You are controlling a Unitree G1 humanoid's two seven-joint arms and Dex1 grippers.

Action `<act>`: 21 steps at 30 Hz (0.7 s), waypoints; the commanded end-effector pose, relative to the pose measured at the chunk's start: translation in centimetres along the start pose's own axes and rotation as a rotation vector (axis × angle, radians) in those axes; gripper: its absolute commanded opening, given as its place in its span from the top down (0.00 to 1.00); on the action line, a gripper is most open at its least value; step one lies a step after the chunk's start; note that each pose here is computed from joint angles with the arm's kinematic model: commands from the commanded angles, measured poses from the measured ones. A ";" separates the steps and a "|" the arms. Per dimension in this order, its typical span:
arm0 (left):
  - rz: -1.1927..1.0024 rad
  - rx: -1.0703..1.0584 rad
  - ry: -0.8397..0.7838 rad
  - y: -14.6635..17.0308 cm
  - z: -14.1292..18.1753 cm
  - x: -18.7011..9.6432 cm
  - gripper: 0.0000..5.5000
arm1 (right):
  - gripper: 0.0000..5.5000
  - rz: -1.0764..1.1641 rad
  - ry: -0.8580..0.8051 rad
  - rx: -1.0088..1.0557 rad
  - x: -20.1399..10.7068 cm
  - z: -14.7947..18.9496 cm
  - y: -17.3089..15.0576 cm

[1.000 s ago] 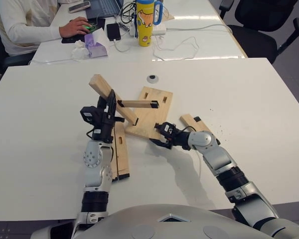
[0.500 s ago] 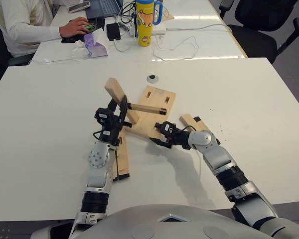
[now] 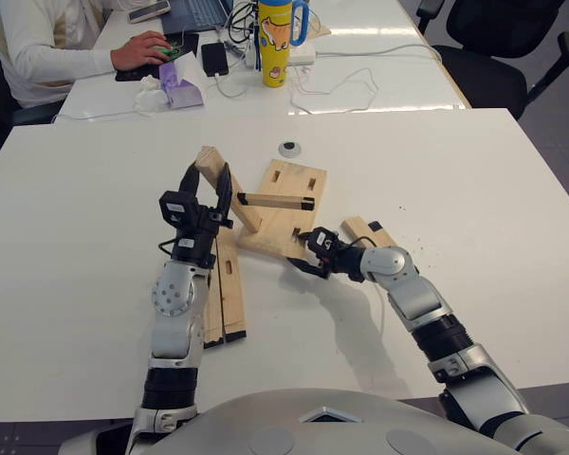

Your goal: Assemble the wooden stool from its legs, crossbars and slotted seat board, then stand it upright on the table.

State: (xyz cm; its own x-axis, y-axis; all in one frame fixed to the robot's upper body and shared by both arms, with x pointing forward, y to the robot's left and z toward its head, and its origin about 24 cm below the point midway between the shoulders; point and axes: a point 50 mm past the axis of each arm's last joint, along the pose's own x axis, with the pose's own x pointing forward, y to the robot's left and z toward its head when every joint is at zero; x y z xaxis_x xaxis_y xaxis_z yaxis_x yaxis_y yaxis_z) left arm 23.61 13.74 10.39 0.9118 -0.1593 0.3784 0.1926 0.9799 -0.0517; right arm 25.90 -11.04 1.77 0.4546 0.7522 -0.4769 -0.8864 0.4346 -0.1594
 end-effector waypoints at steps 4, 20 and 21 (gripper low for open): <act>0.057 0.047 -0.212 2.0 6.4 2.2 0.56 | 0.45 -0.095 -0.099 0.046 -0.7 1.3 -1.2; 0.065 -0.071 0.483 6.3 -0.5 -3.4 0.56 | 0.45 -0.222 -0.047 0.111 -7.4 0.5 -4.0; 0.045 -0.087 0.573 6.0 -1.1 -4.3 0.56 | 0.45 -0.230 -0.041 0.110 -7.7 0.5 -4.2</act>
State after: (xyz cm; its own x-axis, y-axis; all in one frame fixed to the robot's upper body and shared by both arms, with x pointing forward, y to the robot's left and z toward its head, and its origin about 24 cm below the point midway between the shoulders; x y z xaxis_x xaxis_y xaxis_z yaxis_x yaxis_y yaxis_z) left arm 22.44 20.50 9.38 0.9924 -0.1220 -0.0149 0.1195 0.9860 -0.1167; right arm 26.00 -17.57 5.75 0.6383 0.6564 -0.4022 -0.7531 0.6407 -0.1495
